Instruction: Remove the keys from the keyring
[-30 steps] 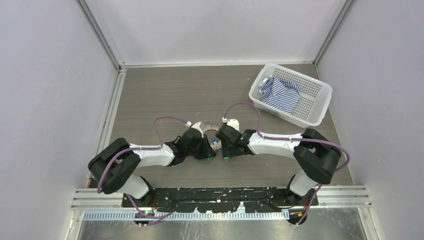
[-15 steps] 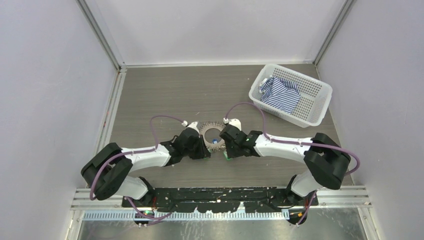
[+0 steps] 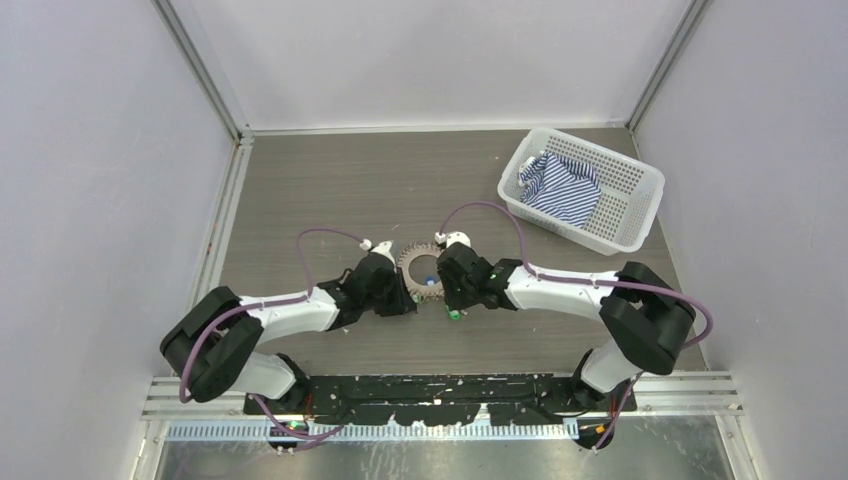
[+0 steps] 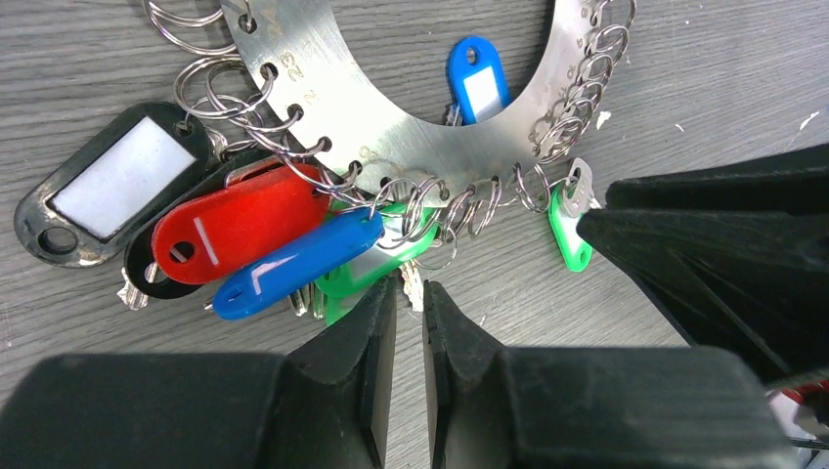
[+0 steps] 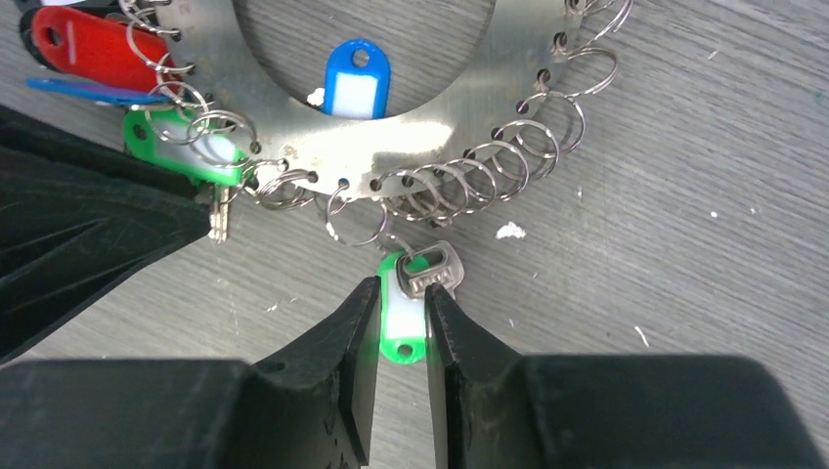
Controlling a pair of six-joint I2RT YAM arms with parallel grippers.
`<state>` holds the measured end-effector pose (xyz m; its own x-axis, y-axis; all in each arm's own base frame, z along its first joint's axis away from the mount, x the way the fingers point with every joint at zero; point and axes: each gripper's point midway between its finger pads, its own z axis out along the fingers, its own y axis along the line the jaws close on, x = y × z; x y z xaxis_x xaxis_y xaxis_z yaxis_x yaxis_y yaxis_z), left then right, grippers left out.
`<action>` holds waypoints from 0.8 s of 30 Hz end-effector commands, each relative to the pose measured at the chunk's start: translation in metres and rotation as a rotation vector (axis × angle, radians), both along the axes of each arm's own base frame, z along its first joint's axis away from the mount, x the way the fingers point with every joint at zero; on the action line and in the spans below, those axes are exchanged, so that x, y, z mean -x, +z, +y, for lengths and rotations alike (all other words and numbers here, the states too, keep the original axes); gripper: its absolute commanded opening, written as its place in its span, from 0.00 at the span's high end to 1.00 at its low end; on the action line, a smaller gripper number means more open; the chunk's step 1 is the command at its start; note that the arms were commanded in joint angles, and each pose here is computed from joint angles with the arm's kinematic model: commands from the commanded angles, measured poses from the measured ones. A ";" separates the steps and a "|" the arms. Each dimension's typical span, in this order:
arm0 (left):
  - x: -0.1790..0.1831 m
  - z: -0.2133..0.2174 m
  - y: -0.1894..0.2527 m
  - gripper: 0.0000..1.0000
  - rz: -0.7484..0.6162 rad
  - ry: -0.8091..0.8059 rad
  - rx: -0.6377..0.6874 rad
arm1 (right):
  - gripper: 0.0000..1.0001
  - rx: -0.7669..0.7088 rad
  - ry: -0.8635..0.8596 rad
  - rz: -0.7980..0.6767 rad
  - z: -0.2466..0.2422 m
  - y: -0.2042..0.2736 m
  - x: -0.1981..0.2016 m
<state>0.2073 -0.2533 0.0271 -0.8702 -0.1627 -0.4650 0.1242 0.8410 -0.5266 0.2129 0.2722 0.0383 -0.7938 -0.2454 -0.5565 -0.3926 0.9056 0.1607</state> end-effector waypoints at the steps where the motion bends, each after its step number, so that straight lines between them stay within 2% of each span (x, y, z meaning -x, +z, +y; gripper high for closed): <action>1: -0.006 0.000 0.012 0.82 -0.039 -0.003 0.014 | 0.72 -0.053 0.034 -0.044 0.020 0.010 -0.016; 12: -0.008 -0.002 0.014 0.81 -0.042 -0.008 0.024 | 0.72 -0.027 0.038 -0.082 0.021 0.006 -0.026; 24: -0.009 -0.002 0.015 0.80 -0.041 -0.009 0.031 | 0.75 -0.024 0.052 -0.060 0.023 -0.006 -0.023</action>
